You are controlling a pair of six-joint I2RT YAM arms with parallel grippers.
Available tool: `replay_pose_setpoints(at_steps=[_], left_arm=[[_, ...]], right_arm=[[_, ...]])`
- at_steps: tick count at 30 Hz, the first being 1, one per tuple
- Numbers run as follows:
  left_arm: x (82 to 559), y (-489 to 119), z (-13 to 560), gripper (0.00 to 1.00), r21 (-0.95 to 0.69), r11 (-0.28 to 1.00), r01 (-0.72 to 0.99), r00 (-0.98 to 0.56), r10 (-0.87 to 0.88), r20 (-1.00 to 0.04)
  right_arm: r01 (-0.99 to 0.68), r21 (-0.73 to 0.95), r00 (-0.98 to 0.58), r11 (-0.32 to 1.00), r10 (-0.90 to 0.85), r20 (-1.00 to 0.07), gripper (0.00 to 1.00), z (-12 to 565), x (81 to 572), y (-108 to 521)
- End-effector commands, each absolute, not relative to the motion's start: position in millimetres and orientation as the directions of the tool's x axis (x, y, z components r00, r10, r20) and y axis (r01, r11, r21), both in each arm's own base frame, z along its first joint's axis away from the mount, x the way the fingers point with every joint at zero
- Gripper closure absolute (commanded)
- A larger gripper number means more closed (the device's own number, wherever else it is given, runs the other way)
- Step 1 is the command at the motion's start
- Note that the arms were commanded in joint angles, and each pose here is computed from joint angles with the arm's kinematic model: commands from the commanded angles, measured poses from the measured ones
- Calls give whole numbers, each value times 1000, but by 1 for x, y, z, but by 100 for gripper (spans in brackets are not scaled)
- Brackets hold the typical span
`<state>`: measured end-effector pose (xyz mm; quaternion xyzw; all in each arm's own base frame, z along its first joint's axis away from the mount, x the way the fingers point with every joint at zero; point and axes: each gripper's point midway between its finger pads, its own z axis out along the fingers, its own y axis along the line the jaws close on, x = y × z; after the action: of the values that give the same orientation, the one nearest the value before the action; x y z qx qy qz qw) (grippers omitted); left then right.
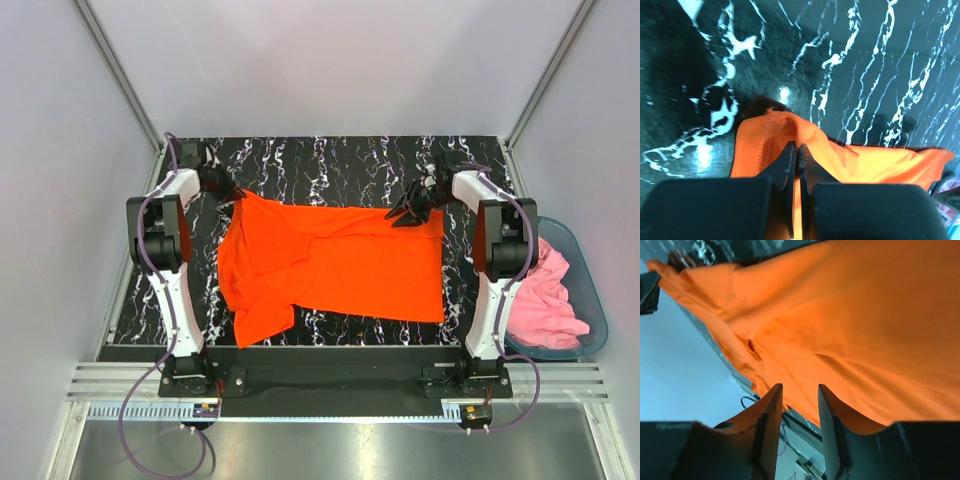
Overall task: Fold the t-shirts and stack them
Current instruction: Fold the tshirt
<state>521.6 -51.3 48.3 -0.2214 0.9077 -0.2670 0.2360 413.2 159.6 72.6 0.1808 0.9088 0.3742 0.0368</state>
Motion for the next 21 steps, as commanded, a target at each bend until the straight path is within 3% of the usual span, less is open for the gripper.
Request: replay_pose_setpoints(at_steps=[1, 7, 12, 15, 16, 21], left_arm=[[544, -27, 60, 100, -571, 767, -293, -720, -570, -396], [541, -1, 69, 100, -549, 758, -353, -630, -626, -459], [541, -2, 59, 100, -568, 731, -378, -627, -653, -424], [544, -5, 66, 84, -580, 730, -360, -630, -650, -426], [542, -3, 68, 66, -572, 734, -366, -626, -649, -432], [522, 5, 106, 47, -522, 773, -361, -613, -618, -492]], right_arm=[[337, 648, -905, 683, 425, 23, 59, 69, 431, 135], [389, 576, -885, 719, 466, 16, 59, 52, 432, 112], [425, 552, -862, 717, 507, 5, 59, 48, 440, 87], [420, 536, -861, 732, 508, -20, 58, 51, 442, 77], [415, 528, -864, 741, 503, -26, 58, 53, 441, 74], [419, 504, -863, 756, 504, -40, 53, 59, 435, 64]])
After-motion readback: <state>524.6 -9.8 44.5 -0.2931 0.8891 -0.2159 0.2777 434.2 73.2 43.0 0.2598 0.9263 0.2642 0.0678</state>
